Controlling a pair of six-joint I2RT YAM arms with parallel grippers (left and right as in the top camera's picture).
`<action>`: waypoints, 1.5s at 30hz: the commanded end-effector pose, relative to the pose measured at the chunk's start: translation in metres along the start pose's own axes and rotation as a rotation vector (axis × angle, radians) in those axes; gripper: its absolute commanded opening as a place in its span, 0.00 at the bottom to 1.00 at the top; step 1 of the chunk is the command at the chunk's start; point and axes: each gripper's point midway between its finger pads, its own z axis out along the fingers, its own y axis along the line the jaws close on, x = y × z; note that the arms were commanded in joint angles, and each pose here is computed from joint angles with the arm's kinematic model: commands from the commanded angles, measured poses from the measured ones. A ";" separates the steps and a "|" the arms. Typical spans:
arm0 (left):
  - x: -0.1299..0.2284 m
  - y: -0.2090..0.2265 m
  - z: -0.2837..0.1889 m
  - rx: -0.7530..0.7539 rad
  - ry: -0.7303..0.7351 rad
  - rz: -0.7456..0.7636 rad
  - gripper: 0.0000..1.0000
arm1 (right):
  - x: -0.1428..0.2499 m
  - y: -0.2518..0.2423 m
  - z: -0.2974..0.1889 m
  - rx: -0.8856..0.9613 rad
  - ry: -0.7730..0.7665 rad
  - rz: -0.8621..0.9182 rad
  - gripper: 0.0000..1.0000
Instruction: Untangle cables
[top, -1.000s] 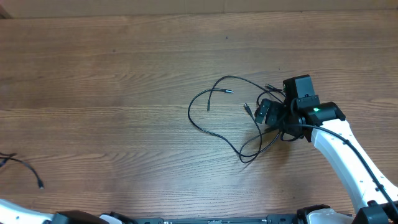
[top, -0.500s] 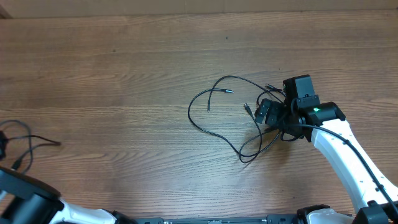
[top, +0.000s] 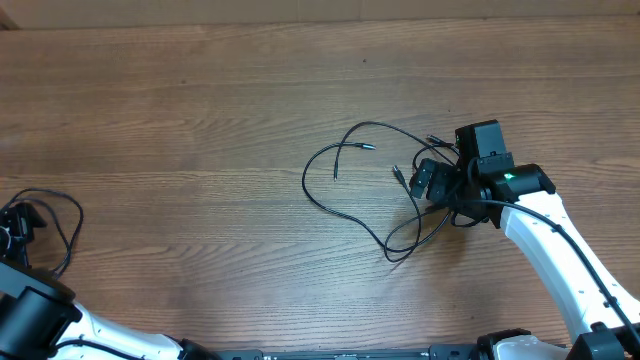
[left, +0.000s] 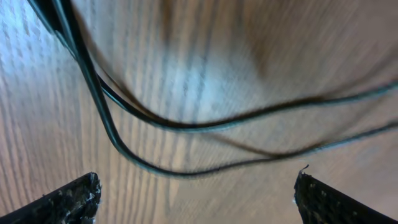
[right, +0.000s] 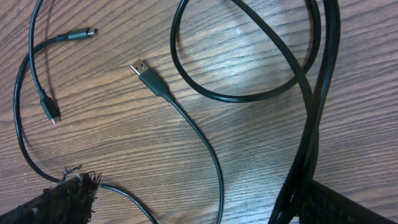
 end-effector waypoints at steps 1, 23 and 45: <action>0.022 -0.025 -0.053 0.198 0.011 0.045 0.99 | -0.002 0.001 0.000 -0.003 -0.007 -0.003 1.00; 0.268 -0.017 -0.225 0.637 -0.098 0.941 1.00 | -0.012 0.005 -0.001 -0.015 -0.046 -0.007 1.00; 0.472 0.063 -0.195 0.733 0.092 2.199 1.00 | -0.055 0.039 -0.191 -0.008 -0.156 -0.008 1.00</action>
